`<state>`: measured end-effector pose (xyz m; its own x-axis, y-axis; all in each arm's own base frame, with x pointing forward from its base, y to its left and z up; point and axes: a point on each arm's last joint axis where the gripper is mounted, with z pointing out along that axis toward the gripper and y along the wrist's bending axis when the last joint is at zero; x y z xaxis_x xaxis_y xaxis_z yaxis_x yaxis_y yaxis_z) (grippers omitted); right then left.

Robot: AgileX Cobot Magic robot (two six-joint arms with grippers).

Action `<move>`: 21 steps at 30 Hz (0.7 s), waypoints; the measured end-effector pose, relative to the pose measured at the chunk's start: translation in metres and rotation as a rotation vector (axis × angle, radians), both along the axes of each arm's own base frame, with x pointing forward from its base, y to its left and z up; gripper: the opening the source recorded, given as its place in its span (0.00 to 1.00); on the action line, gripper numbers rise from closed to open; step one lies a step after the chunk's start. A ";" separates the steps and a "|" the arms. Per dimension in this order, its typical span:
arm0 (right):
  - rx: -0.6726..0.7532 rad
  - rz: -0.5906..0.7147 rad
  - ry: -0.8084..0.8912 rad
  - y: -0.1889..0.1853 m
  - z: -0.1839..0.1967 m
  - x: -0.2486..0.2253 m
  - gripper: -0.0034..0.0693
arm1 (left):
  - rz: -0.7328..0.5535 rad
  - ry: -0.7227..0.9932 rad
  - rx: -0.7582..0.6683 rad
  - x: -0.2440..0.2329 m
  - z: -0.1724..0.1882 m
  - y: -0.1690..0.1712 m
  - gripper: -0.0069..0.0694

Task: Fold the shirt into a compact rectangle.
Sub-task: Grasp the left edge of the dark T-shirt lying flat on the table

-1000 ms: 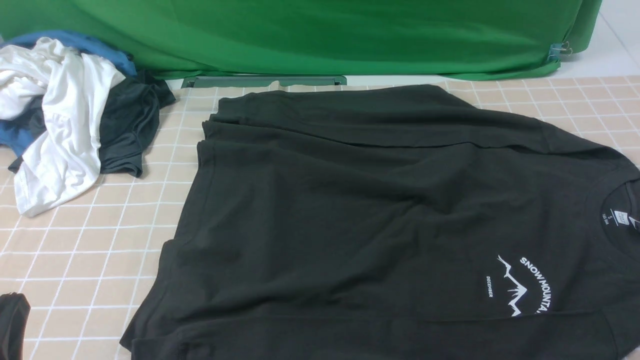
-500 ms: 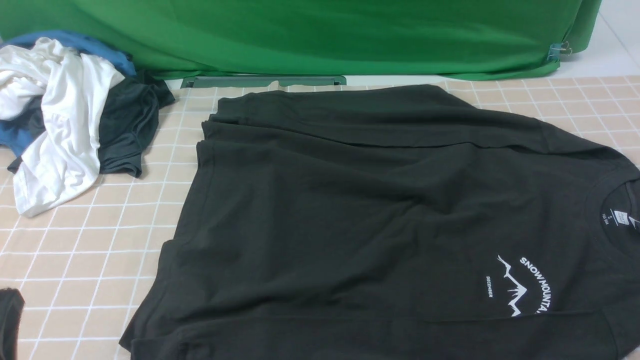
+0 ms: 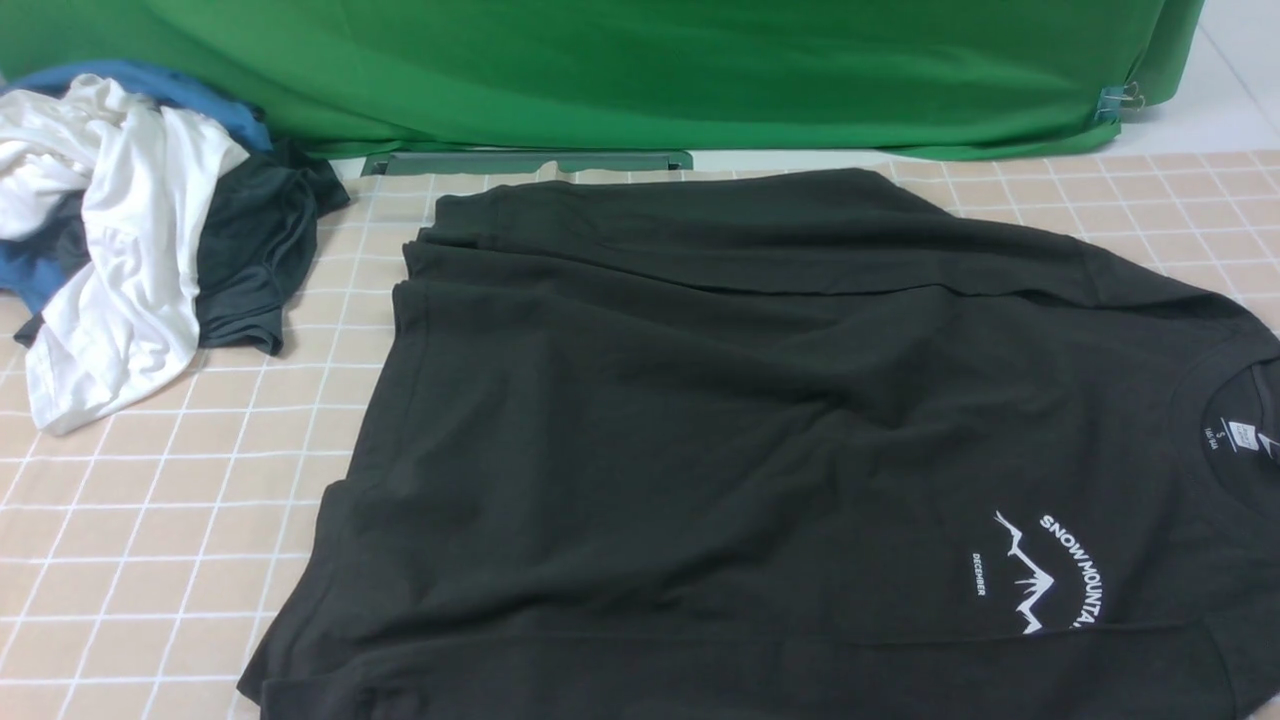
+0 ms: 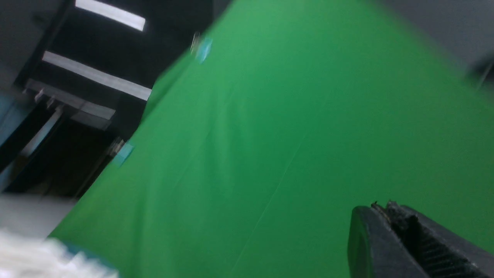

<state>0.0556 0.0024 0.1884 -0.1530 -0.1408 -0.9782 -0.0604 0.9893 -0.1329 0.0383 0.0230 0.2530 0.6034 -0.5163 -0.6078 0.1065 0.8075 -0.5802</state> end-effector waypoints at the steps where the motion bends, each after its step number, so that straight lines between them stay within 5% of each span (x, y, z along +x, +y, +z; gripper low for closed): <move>1: 0.009 -0.001 -0.006 0.000 0.001 0.000 0.39 | -0.007 -0.059 -0.022 -0.003 0.006 0.001 0.12; 3: 0.113 -0.007 -0.046 0.001 0.005 0.001 0.39 | -0.054 -0.099 -0.029 -0.004 0.030 -0.002 0.12; 4: 0.173 0.121 -0.064 0.001 0.008 0.001 0.39 | -0.080 -0.093 -0.012 -0.004 0.046 -0.006 0.12; 6: 0.279 -0.018 -0.144 0.000 0.014 0.001 0.39 | -0.126 0.000 0.050 0.000 0.074 -0.012 0.12; 11: 0.491 -0.018 -0.299 -0.002 0.029 0.000 0.39 | -0.172 0.558 0.182 0.047 0.132 -0.017 0.12; 15: 0.512 -0.015 -0.337 -0.002 0.032 -0.001 0.39 | -0.304 1.105 0.323 0.095 0.123 -0.020 0.12; 21: 0.537 -0.005 -0.417 -0.003 0.041 -0.002 0.36 | -0.626 1.514 0.338 0.132 0.063 -0.032 0.12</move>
<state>0.0532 -0.0009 0.2290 0.2531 0.3807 -0.8894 -0.1060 0.9247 0.3657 0.1699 -0.0094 0.3158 -0.8272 -0.1677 -0.5363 -0.0173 0.9616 -0.2740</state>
